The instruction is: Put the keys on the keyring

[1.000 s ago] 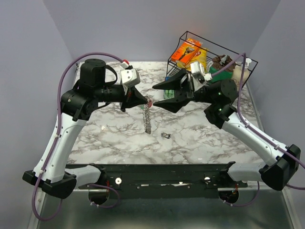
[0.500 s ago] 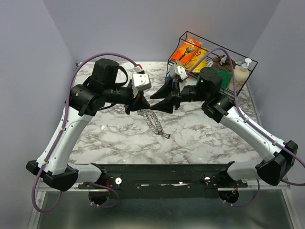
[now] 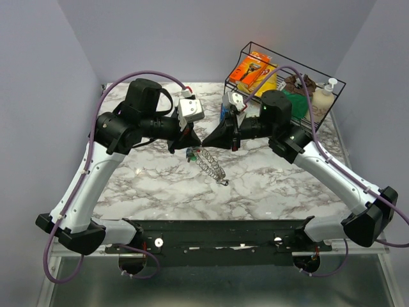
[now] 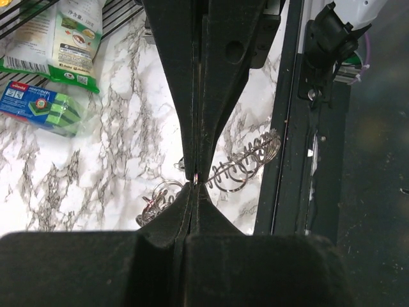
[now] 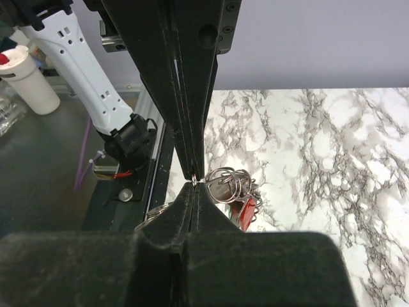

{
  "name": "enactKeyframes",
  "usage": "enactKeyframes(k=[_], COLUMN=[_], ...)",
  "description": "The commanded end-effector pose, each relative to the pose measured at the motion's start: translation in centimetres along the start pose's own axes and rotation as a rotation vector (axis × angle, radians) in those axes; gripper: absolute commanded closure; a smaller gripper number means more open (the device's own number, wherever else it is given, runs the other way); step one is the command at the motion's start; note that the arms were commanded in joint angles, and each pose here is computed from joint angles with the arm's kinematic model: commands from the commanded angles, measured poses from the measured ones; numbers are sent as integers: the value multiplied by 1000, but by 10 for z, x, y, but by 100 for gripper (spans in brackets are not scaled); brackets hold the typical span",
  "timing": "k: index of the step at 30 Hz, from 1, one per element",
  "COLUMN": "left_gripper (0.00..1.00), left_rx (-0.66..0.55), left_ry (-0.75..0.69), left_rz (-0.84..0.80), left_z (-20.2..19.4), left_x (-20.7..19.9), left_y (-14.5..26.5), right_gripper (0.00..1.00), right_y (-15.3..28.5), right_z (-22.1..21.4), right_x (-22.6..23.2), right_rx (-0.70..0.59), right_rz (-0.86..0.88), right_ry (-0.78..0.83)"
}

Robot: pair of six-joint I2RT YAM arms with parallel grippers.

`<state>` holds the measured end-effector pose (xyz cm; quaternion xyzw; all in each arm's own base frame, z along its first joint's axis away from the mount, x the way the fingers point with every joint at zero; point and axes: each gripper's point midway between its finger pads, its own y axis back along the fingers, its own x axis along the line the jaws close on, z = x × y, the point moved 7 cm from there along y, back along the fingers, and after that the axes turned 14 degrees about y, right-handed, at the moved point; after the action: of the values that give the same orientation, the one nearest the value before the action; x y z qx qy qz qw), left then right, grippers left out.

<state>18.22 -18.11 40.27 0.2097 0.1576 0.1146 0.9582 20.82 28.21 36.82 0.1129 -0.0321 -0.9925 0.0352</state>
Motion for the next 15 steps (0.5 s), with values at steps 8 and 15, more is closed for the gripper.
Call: enactKeyframes(k=[8, 15], left_gripper=[72, 55], left_rx=[-188, -354], left_ry=[-82, -70], left_rz=[43, 53], left_z=[19, 26], left_x=[-6, -11], left_y=[6, 22], right_gripper=[100, 100], right_y=[3, 9], right_z=[7, 21], right_x=[-4, 4], right_rx=[-37, -203], right_rz=[-69, -133], right_ry=[31, 37])
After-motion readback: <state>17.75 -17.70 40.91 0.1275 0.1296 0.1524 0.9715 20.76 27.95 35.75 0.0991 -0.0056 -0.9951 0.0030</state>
